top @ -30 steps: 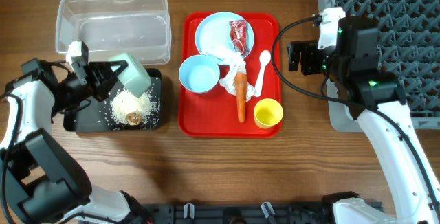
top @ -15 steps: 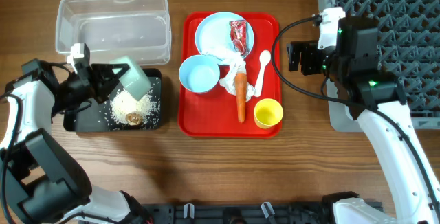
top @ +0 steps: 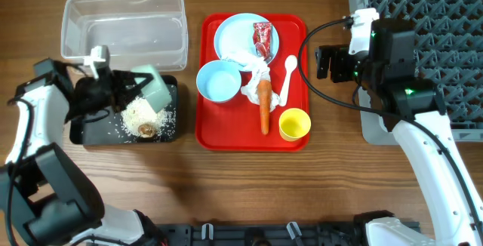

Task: Sort waste into correct bins and load items into the dishwasher rack
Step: 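Set the emptied rice bowl back on the red tray with the left gripper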

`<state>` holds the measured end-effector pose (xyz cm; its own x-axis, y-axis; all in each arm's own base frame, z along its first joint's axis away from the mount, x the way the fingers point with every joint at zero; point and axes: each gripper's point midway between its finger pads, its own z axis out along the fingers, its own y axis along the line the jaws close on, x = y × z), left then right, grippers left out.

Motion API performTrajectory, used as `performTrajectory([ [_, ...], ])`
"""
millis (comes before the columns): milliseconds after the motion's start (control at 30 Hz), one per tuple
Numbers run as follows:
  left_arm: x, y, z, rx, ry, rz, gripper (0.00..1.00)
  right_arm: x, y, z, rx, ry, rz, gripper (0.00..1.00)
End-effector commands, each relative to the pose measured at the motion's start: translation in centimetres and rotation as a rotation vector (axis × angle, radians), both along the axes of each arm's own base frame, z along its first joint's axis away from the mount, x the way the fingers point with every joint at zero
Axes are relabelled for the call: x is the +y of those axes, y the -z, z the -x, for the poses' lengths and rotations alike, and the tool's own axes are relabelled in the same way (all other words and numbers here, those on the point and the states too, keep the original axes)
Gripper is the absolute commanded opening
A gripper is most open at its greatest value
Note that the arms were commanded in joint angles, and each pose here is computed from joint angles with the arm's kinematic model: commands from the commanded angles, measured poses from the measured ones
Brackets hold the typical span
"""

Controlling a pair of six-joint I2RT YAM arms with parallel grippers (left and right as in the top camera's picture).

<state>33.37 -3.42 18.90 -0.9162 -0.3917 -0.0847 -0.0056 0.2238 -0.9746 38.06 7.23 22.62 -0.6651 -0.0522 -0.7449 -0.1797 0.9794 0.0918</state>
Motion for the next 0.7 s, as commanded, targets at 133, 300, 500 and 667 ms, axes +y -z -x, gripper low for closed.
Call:
performTrajectory([
  [133, -6.3, -1.7, 1.1, -0.268, 0.201, -0.325, 0.04, -0.4, -0.7, -0.6, -0.020, 0.021, 0.003, 1.00],
  [300, -10.9, 0.4, 1.2, -0.266, 0.269, -0.617, 0.04, -0.4, -0.7, -0.6, -0.021, 0.021, 0.003, 1.00],
  [500, -16.1, 3.3, 2.7, -0.285, 0.350, -0.875, 0.04, -0.4, -0.6, -0.5, -0.015, 0.021, 0.004, 1.00],
  [667, -18.2, 5.1, 4.3, -0.282, 0.360, -1.064, 0.04, -0.4, -0.5, -0.5, -0.011, 0.022, 0.004, 1.00],
])
